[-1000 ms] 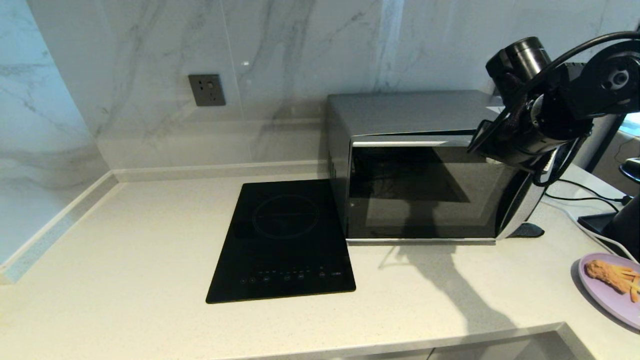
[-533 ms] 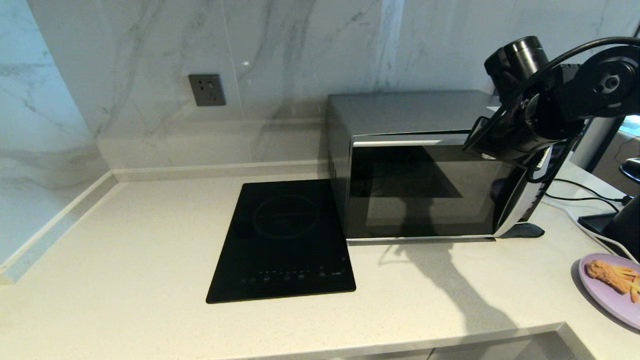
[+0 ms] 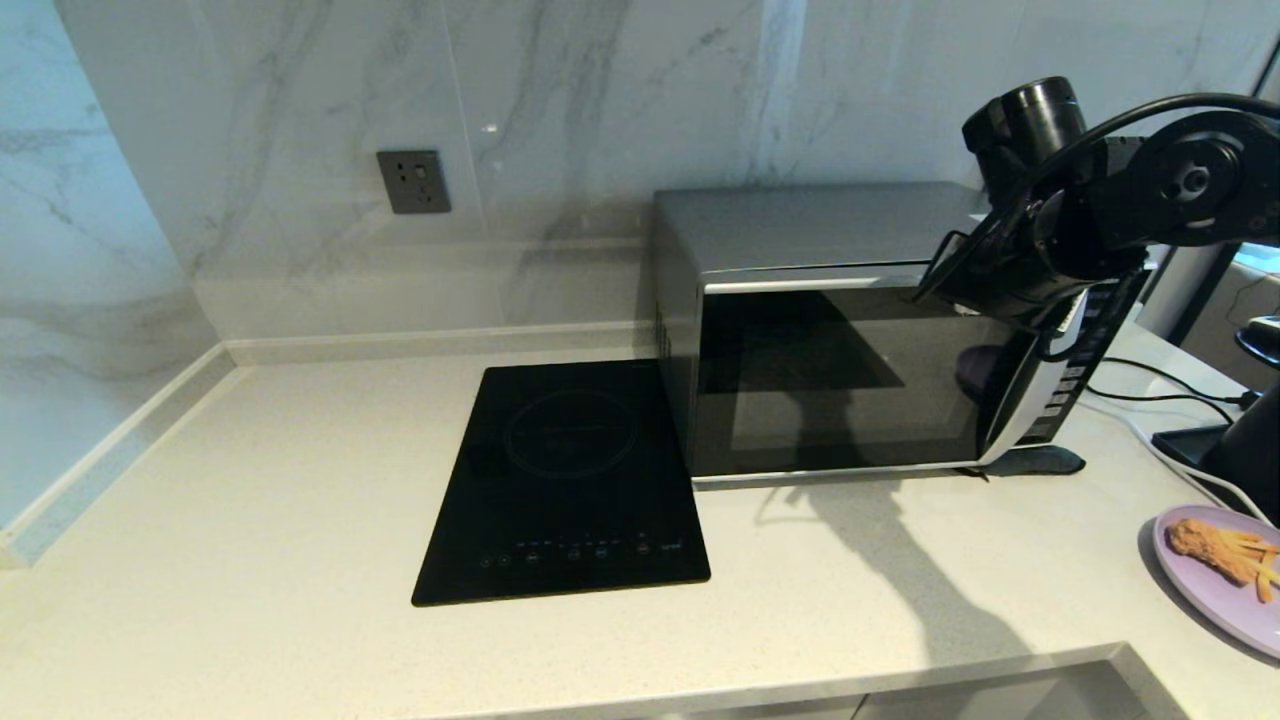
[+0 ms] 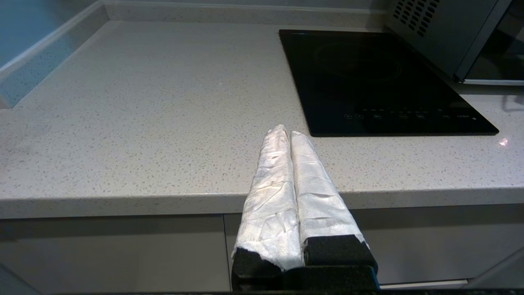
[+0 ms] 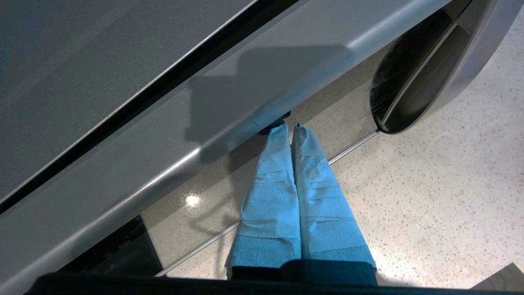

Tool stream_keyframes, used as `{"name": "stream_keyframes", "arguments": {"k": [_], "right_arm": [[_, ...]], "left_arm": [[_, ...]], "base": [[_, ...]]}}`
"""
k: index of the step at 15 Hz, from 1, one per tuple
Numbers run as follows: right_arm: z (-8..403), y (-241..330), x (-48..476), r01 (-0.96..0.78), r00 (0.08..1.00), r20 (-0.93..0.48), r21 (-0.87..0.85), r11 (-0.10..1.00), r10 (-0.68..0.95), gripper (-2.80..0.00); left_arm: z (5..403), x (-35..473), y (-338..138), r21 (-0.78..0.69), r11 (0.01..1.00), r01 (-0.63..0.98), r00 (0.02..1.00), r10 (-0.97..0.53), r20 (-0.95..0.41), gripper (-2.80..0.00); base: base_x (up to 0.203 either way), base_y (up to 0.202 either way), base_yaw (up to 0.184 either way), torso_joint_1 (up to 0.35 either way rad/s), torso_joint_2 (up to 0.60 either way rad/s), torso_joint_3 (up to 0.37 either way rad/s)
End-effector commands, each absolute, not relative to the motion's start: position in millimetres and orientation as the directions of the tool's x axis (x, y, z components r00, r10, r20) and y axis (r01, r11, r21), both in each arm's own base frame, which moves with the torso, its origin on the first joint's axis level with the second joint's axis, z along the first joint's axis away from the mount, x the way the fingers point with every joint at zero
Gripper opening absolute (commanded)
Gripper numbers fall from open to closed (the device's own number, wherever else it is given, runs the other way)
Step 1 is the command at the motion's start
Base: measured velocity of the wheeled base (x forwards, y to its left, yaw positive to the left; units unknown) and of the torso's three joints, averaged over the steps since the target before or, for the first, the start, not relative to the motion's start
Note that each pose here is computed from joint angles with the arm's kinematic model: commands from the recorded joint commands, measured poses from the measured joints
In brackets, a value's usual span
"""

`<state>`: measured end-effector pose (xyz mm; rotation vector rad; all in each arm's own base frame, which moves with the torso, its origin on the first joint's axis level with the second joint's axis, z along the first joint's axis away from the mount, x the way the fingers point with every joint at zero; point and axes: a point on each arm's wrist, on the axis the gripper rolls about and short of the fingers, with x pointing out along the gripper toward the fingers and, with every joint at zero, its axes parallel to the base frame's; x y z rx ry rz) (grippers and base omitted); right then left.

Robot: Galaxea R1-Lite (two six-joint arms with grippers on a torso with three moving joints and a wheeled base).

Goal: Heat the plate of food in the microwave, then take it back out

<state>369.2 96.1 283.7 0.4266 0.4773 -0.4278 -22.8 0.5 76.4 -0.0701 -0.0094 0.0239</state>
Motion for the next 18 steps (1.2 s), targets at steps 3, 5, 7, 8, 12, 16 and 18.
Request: {"name": "stream_keyframes", "arguments": {"k": [3, 5, 7, 8, 12, 16, 18], "right_arm": [[278.5, 96.4, 374.6, 0.485, 0.803, -0.523, 0.292, 0.824, -0.287, -2.8], [279.2, 96.3, 374.3, 0.484, 0.804, -0.521, 0.294, 0.824, -0.287, -2.8], [281.0, 96.5, 374.0, 0.477, 0.811, -0.515, 0.306, 0.824, -0.279, -2.8], [281.8, 96.5, 374.2, 0.47, 0.816, -0.512, 0.315, 0.825, -0.27, -2.8], [284.6, 93.2, 375.1, 0.461, 0.826, -0.502, 0.337, 0.821, -0.257, -2.8], [294.6, 89.4, 364.9, 0.451, 0.835, -0.491, 0.35, 0.821, -0.25, -2.8], [300.3, 85.9, 351.3, 0.447, 0.834, -0.491, 0.339, 0.828, -0.25, -2.8]], "left_arm": [[76.5, -22.7, 0.5, -0.072, 0.997, -0.024, 1.0, 0.025, 0.008, -2.8], [76.5, -22.7, 0.5, -0.071, 0.997, -0.024, 1.0, 0.025, 0.008, -2.8], [76.5, -22.7, 0.5, -0.071, 0.997, -0.024, 1.0, 0.025, 0.008, -2.8], [76.5, -22.7, 0.5, -0.071, 0.997, -0.024, 1.0, 0.025, 0.008, -2.8], [76.5, -22.7, 0.5, -0.071, 0.997, -0.024, 1.0, 0.025, 0.008, -2.8], [76.5, -22.7, 0.5, -0.071, 0.997, -0.024, 1.0, 0.025, 0.008, -2.8], [76.5, -22.7, 0.5, -0.071, 0.997, -0.024, 1.0, 0.025, 0.008, -2.8]], "base": [[0.0, 0.0, 0.0, 0.0, 0.0, 0.0], [0.0, 0.0, 0.0, 0.0, 0.0, 0.0], [0.0, 0.0, 0.0, 0.0, 0.0, 0.0], [0.0, 0.0, 0.0, 0.0, 0.0, 0.0], [0.0, 0.0, 0.0, 0.0, 0.0, 0.0], [0.0, 0.0, 0.0, 0.0, 0.0, 0.0], [0.0, 0.0, 0.0, 0.0, 0.0, 0.0]]}}
